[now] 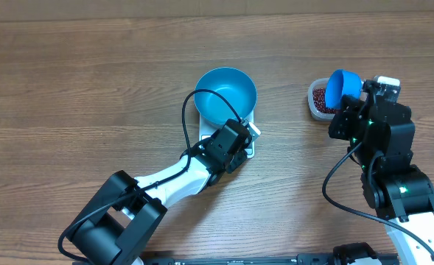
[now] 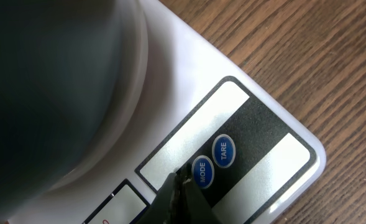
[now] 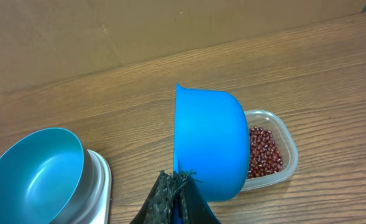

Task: Scoop item into bowl and weigh 150g on scale

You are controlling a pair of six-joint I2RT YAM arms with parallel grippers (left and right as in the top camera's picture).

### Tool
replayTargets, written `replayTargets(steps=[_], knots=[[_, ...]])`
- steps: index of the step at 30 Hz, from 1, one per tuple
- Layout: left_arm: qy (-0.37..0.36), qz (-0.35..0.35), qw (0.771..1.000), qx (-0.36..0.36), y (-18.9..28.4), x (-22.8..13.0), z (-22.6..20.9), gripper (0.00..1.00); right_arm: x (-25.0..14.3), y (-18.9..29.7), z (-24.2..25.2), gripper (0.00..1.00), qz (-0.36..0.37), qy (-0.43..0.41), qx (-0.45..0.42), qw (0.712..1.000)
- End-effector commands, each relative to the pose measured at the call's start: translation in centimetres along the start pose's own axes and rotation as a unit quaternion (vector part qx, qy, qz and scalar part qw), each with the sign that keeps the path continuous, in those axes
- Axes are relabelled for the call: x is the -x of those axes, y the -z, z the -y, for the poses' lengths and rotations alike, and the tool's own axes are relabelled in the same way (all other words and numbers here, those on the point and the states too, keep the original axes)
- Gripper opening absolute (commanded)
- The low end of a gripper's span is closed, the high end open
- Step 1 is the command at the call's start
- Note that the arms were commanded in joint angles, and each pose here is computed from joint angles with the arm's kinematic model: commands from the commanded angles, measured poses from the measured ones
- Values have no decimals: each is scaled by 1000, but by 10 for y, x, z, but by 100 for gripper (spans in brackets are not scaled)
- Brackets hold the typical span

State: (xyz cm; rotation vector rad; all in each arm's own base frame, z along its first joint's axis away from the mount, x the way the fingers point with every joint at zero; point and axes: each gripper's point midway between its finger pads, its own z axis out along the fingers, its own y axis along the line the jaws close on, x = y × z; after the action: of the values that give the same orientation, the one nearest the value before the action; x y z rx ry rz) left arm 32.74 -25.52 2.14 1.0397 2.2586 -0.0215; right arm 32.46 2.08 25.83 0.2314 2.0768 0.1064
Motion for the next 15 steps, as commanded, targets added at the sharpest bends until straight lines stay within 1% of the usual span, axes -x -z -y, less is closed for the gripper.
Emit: replayTargets(steps=[1,15], knots=[[-4,-9,1000,-1,-4,-7,-2,4,17,7,-4,4,21,-6,8,1000],[-2,-14,1000,0,-5,-10,-4,4,16,7,-4,4,19,-6,7,1000]])
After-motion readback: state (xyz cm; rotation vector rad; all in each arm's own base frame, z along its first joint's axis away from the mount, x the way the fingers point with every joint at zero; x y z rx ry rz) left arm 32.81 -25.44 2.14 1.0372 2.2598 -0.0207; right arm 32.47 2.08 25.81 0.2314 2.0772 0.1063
